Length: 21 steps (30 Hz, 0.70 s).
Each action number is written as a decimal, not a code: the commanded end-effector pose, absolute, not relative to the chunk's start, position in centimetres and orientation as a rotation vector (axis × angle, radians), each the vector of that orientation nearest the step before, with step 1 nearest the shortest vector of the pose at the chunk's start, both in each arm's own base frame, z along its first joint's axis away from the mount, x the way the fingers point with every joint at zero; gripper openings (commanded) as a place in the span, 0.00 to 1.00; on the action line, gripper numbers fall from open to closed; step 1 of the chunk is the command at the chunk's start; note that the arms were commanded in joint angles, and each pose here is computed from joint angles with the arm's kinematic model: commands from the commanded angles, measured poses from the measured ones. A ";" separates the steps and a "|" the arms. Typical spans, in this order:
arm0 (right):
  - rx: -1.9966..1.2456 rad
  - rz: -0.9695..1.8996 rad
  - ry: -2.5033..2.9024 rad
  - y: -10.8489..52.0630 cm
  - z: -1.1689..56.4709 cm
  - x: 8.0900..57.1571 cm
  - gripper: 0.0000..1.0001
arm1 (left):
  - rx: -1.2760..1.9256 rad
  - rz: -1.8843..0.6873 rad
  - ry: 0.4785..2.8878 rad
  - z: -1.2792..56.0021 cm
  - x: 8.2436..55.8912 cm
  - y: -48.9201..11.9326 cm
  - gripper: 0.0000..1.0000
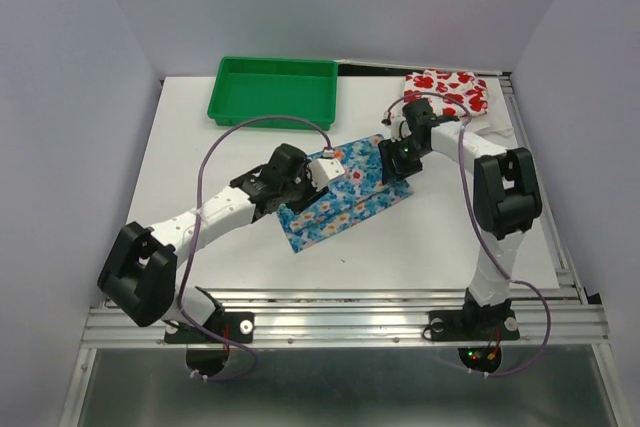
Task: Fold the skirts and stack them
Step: Fold the skirt
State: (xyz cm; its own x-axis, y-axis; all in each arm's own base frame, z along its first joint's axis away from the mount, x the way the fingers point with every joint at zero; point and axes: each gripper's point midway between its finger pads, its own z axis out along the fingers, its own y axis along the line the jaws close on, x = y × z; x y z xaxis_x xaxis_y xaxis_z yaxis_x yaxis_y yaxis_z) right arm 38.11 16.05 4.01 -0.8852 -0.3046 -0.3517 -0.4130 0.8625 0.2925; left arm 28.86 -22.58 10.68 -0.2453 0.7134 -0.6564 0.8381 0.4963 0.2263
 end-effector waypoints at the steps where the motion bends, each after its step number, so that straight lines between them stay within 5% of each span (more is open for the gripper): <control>1: -0.475 0.666 2.507 18.1 12.3 39.2 0.62 | 1.107 -0.215 1.933 14.3 30.7 -24.8 0.52; 5: -0.299 0.752 2.440 18.1 15.8 36.9 0.73 | 1.037 -0.265 1.914 15.7 31.3 -28.0 0.52; 9: -0.154 0.902 2.457 17.7 15.5 34.9 0.70 | 0.944 -0.340 1.968 15.0 32.6 -30.7 0.42; 17: 0.286 1.151 2.470 16.5 10.6 33.3 0.20 | 0.892 -0.438 1.971 14.9 34.3 -35.3 0.34; 21: 0.271 1.209 2.344 17.1 10.6 34.7 0.15 | 1.007 -0.396 1.986 12.5 33.9 -37.3 0.46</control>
